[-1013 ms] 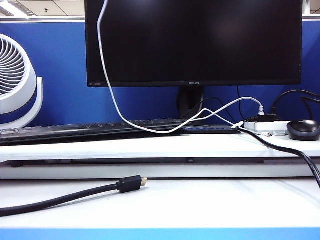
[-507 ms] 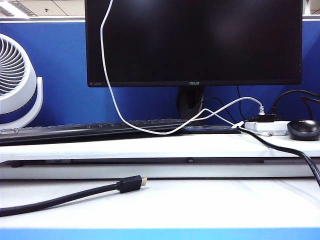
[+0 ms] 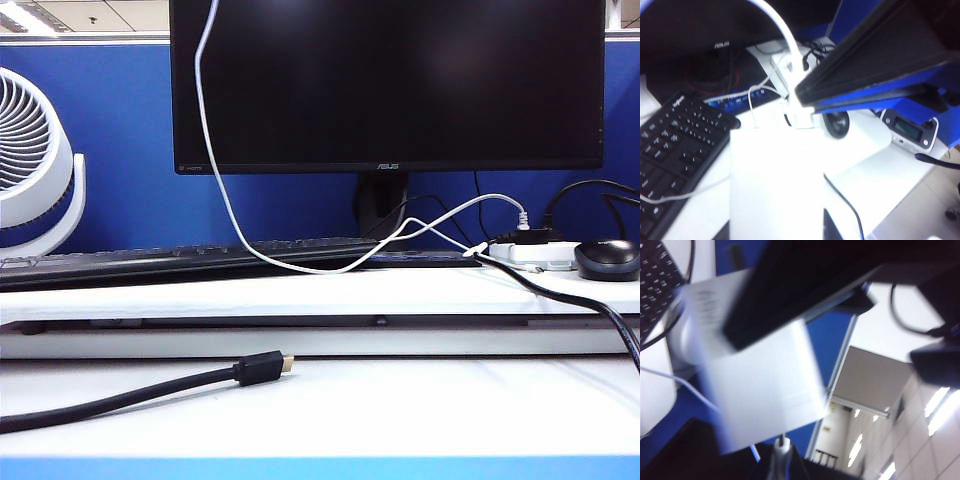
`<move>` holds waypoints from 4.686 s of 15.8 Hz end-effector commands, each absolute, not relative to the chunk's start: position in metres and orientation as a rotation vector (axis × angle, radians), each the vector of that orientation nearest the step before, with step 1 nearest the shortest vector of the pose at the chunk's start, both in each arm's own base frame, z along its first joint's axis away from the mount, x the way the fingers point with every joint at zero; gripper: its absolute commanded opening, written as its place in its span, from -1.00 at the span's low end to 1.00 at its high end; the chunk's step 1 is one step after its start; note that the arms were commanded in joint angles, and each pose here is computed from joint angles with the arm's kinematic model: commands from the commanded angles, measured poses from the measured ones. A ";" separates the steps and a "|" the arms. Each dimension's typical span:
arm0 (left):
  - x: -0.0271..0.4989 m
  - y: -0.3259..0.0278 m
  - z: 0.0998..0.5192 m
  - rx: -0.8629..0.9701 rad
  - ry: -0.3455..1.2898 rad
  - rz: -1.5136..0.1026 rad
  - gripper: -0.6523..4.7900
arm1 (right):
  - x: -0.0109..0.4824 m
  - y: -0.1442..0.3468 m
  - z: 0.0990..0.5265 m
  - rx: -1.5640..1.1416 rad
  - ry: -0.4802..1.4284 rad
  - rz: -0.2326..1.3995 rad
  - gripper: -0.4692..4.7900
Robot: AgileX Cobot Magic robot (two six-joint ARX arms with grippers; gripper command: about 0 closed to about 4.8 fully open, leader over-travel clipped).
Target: Pick up the Type-C charging cable and the charging base, insert one end of the Type-C charger into the corresponding slot on the base, and finally place the plugged-in charger back on the table.
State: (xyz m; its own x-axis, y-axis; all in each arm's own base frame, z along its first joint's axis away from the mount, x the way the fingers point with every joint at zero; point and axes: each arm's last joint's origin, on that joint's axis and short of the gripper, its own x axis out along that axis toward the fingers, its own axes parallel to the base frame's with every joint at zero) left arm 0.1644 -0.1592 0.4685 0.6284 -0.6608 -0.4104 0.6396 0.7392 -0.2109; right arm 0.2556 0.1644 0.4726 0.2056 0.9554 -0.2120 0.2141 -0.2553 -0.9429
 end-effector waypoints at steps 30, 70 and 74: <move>0.161 -0.156 0.469 -0.017 0.498 -0.746 -0.70 | 0.248 0.167 0.473 -1.695 -1.028 1.117 -0.81; 0.159 -0.156 0.481 -0.083 0.444 -0.801 -0.70 | 0.241 0.165 0.468 -1.603 -1.062 1.241 -0.81; 0.159 -0.156 0.482 -0.101 0.444 -0.801 -0.70 | 0.240 0.171 0.466 -1.596 -1.071 1.259 -0.81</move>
State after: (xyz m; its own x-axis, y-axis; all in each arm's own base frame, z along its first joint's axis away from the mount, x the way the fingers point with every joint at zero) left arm 0.1586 -0.1559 0.4695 0.5766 -0.6860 -0.4438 0.6592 0.7115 -0.2434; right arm 0.2450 0.1673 0.4676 0.1965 0.9390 -0.2822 0.1426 -0.3121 -0.9393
